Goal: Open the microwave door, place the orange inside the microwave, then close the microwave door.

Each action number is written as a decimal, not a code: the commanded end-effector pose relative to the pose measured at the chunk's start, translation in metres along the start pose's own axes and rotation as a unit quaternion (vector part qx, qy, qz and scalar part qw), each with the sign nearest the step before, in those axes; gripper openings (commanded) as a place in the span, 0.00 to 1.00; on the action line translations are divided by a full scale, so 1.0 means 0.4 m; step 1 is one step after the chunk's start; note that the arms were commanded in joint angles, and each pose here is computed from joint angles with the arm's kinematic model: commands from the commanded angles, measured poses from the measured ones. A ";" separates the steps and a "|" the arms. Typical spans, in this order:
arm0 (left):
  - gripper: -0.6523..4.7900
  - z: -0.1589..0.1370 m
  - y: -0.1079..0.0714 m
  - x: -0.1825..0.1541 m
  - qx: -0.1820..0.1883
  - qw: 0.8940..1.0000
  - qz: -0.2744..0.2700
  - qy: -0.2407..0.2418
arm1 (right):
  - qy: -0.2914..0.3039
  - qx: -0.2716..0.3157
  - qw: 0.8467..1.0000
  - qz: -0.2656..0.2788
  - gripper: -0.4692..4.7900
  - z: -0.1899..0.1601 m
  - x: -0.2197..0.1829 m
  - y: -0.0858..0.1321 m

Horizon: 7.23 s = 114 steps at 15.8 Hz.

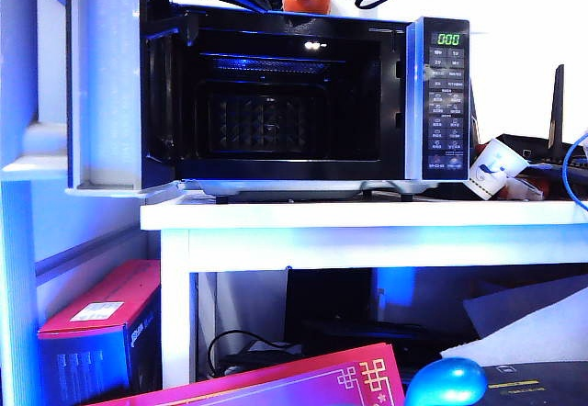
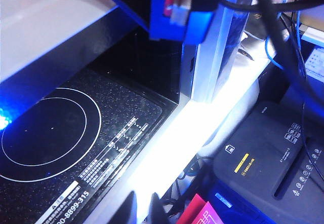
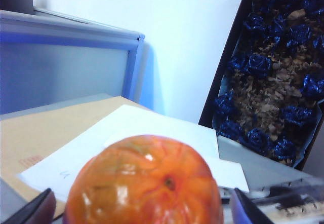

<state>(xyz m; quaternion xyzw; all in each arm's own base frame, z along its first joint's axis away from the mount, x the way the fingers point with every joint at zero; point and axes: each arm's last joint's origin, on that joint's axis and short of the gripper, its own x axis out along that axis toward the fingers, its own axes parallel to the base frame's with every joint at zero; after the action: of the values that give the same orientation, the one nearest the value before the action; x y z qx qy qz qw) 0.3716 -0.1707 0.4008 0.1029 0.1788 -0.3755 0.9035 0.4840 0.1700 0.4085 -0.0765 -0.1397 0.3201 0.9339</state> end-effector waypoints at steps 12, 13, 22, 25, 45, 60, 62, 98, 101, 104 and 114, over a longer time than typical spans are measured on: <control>0.21 -0.010 0.012 0.002 -0.009 1.000 0.012 0.010 | -0.011 -0.044 0.999 0.007 1.00 -0.013 0.021 0.003; 0.21 -0.010 0.012 0.002 -0.009 1.000 0.012 0.011 | -0.009 -0.043 0.999 0.009 1.00 -0.023 0.027 0.006; 0.21 -0.010 0.012 0.002 -0.009 1.000 0.012 0.011 | -0.002 -0.041 0.999 0.001 0.51 -0.047 0.044 0.003; 0.21 -0.010 0.013 0.002 -0.009 1.000 0.013 0.011 | 0.002 -0.039 0.999 0.005 0.59 -0.018 0.032 0.002; 0.21 -0.007 0.013 0.001 -0.003 1.000 0.014 0.005 | 0.276 0.032 0.958 0.075 0.61 0.158 -0.218 0.047; 0.21 -0.006 0.013 0.001 -0.003 1.000 0.014 0.003 | 0.156 0.080 0.984 0.039 0.61 -0.306 -0.127 0.093; 0.21 -0.006 0.013 0.001 -0.003 1.000 0.014 0.003 | 0.108 0.060 0.992 0.032 0.61 -0.327 -0.112 0.090; 0.21 -0.006 0.013 0.001 -0.016 1.000 0.014 0.003 | 0.096 0.004 0.995 -0.012 0.61 -0.377 0.069 0.164; 0.21 -0.006 0.013 0.001 -0.016 1.000 0.014 0.003 | 0.103 0.005 0.995 -0.014 0.61 -0.413 0.071 0.169; 0.21 -0.006 0.013 0.001 -0.016 1.000 0.014 0.003 | 0.093 0.002 0.995 -0.018 0.61 -0.430 0.074 0.171; 0.21 -0.006 0.013 0.001 -0.016 1.000 0.014 0.003 | 0.069 -0.002 0.997 -0.029 0.61 -0.442 0.130 0.156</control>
<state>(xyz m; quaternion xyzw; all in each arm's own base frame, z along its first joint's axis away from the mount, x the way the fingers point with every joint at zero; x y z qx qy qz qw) 0.3739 -0.1723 0.3969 0.0918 0.1830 -0.3823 0.9011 0.5421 0.2411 0.2322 -0.1004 -0.0668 0.2867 0.9504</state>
